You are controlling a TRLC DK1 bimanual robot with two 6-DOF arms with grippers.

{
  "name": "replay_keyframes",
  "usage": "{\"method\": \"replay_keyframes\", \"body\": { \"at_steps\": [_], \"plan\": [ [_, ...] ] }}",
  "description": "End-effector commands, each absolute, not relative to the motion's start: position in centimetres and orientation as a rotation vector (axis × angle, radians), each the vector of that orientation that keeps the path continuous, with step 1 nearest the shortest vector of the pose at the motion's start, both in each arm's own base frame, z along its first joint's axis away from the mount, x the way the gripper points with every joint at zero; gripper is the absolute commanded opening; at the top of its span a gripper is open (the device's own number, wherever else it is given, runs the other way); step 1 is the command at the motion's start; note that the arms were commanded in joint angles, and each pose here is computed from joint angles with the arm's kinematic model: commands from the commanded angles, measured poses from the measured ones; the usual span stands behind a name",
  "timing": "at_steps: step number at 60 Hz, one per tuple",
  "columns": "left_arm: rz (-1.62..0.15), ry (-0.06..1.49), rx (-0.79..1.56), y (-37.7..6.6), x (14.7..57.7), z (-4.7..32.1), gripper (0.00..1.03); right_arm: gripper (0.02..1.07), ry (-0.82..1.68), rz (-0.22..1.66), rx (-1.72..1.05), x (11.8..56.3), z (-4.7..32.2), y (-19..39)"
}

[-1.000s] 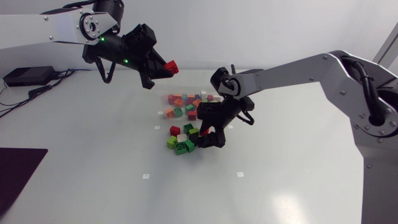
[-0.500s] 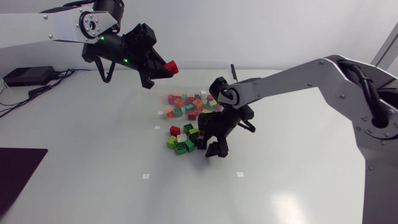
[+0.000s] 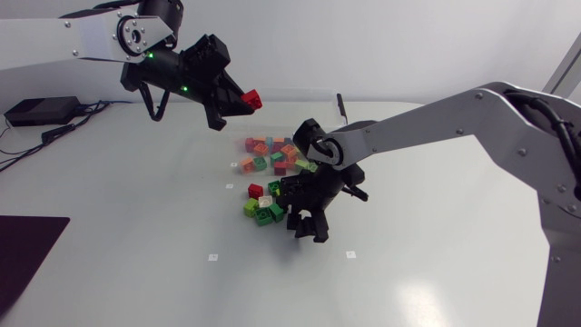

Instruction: Place the duplo bricks in the container

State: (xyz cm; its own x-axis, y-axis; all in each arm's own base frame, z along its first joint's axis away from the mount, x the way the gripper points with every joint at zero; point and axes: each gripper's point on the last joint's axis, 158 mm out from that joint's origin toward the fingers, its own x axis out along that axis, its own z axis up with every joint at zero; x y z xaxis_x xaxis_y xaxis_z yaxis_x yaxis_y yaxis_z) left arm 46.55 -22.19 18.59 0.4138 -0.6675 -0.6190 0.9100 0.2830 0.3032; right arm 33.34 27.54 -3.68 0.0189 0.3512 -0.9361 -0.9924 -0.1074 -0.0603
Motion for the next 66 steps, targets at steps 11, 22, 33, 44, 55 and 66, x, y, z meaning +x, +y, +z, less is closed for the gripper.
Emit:
{"method": "replay_keyframes", "body": {
  "at_steps": [11,22,33,44,55,66],
  "plan": [
    [-1.086,0.375,0.679,-23.3,47.1,21.1,0.27,0.69,0.916,1.374,-1.037,31.6,-3.8,27.2],
    [-1.087,0.385,0.675,-23.7,47.7,20.7,0.27,0.38,0.938,1.364,-1.023,30.7,-4.9,26.9],
    [-1.07,0.4,0.664,-24.2,49.3,20.1,0.27,0.13,0.914,1.349,-1.017,30.2,-3.5,26.3],
    [-1.033,0.429,0.642,-24.5,51.5,19.1,0.27,0.13,0.865,1.292,-0.985,31.2,0.2,24.7],
    [-0.973,0.481,0.63,-24.6,53.6,17.8,0.36,0.13,0.778,1.211,-0.901,33.9,5.4,23.2],
    [-0.929,0.53,0.591,-24.3,54.9,17.4,0.92,0.13,0.691,1.104,-0.802,37.7,10.1,22.3]
  ]
}}
